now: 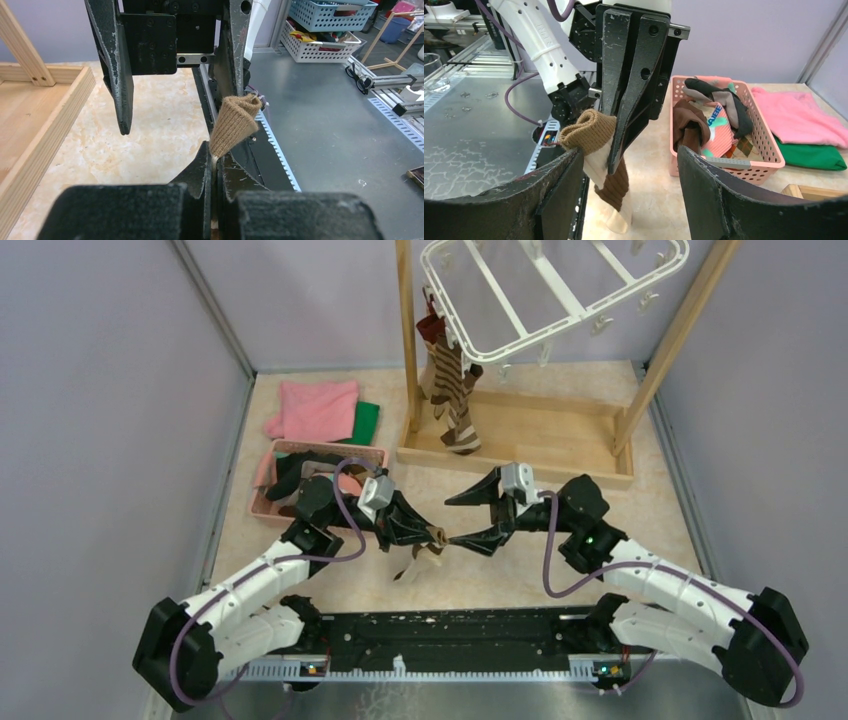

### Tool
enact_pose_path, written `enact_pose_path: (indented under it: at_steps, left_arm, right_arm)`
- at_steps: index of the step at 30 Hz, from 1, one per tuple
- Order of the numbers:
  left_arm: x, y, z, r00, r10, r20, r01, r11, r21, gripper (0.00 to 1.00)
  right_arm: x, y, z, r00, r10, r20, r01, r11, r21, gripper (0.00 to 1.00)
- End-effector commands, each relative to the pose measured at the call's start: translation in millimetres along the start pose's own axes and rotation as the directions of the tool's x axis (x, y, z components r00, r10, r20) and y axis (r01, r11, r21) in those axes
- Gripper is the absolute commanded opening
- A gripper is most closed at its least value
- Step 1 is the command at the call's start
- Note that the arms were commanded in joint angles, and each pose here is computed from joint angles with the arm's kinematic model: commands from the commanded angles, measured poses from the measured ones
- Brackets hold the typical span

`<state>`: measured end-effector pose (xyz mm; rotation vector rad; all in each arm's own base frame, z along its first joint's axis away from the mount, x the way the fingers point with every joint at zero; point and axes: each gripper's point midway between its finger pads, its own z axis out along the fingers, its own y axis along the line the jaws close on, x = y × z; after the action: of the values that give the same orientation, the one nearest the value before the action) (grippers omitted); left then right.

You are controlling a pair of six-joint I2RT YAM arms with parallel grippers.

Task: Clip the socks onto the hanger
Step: Pick up the sock from the bin.

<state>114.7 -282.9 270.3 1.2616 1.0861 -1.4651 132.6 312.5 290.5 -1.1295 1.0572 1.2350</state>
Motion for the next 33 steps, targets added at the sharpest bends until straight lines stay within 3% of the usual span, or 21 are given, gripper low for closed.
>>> enact_pose_path:
  at_steps: [1, 21, 28, 33]
  left_arm:
    - [-21.1, -1.3, 2.2, 0.994, 0.112, 0.016, -0.112, 0.994, 0.009, 0.00]
    - [-28.6, -5.0, 1.9, 0.992, 0.117, 0.044, -0.118, 0.993, 0.007, 0.00]
    - [-27.9, -7.6, 1.6, 0.993, 0.107, 0.045, -0.108, 0.994, 0.016, 0.00]
    - [-27.7, -8.9, 1.2, 0.993, 0.105, 0.051, -0.105, 0.994, 0.015, 0.00]
  right_arm:
    - [-20.3, 11.5, 0.9, 0.997, -0.062, 0.047, 0.064, 0.997, -0.045, 0.68]
    - [-19.8, 19.8, -2.3, 0.996, -0.064, 0.054, 0.068, 0.995, -0.074, 0.70]
    - [-19.3, 18.9, -3.0, 0.996, -0.069, 0.058, 0.072, 0.995, -0.065, 0.64]
    - [-22.1, 17.7, -2.9, 0.994, -0.077, 0.071, 0.081, 0.995, -0.056, 0.54]
